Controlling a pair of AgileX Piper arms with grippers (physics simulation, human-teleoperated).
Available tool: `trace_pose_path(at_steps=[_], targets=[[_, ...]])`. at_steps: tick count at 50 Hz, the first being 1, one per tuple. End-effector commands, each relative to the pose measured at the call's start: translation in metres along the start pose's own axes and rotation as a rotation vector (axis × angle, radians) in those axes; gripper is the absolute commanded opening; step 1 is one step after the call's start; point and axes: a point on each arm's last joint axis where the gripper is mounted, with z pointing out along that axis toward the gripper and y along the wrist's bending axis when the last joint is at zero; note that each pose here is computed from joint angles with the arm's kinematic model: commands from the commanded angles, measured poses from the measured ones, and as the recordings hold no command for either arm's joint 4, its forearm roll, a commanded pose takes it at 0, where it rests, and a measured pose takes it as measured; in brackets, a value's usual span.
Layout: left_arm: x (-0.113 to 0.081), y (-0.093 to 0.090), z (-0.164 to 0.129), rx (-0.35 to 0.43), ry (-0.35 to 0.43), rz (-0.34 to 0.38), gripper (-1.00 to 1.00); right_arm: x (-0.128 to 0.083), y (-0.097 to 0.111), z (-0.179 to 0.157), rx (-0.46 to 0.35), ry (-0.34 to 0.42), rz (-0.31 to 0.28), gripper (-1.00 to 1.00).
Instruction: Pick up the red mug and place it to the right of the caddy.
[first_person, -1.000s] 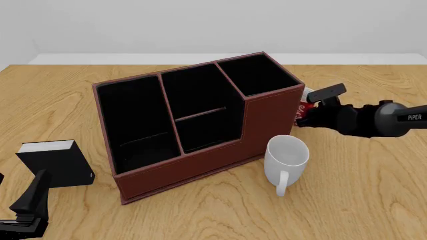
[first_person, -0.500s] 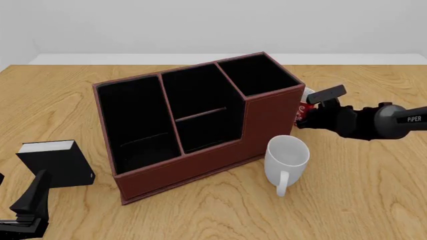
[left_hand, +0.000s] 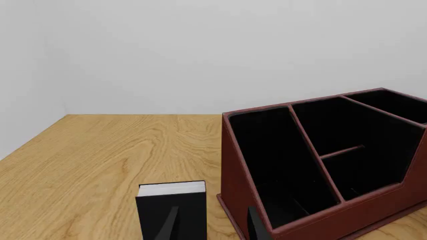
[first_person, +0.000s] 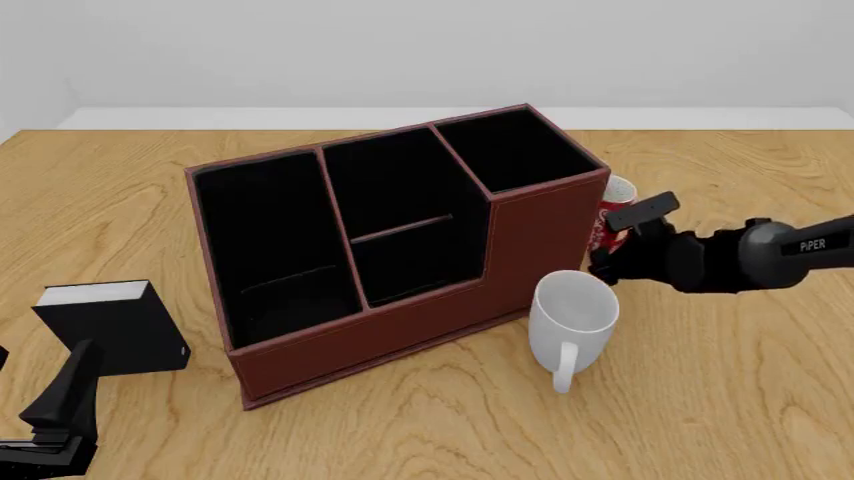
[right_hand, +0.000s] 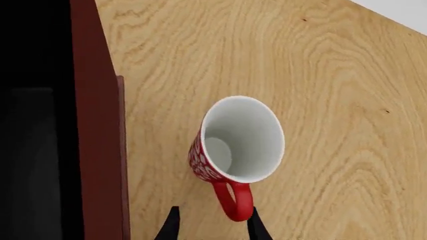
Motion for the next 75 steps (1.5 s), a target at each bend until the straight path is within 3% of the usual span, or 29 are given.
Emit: trace_pose_path(at_steps=[1,45,75], targets=[[0.000,0.000,0.000,0.000,0.000,0.000,1.00,0.003,0.001,0.002,-0.009,0.014,-0.006,1.00],[0.000,0.000,0.000,0.000,0.000,0.000,1.00,0.016,-0.006,-0.016,0.014,0.019,0.041,1.00],[0.000,0.000,0.000,0.000,0.000,0.000,1.00,0.038,-0.006,-0.069,0.046,-0.007,0.084,1.00]])
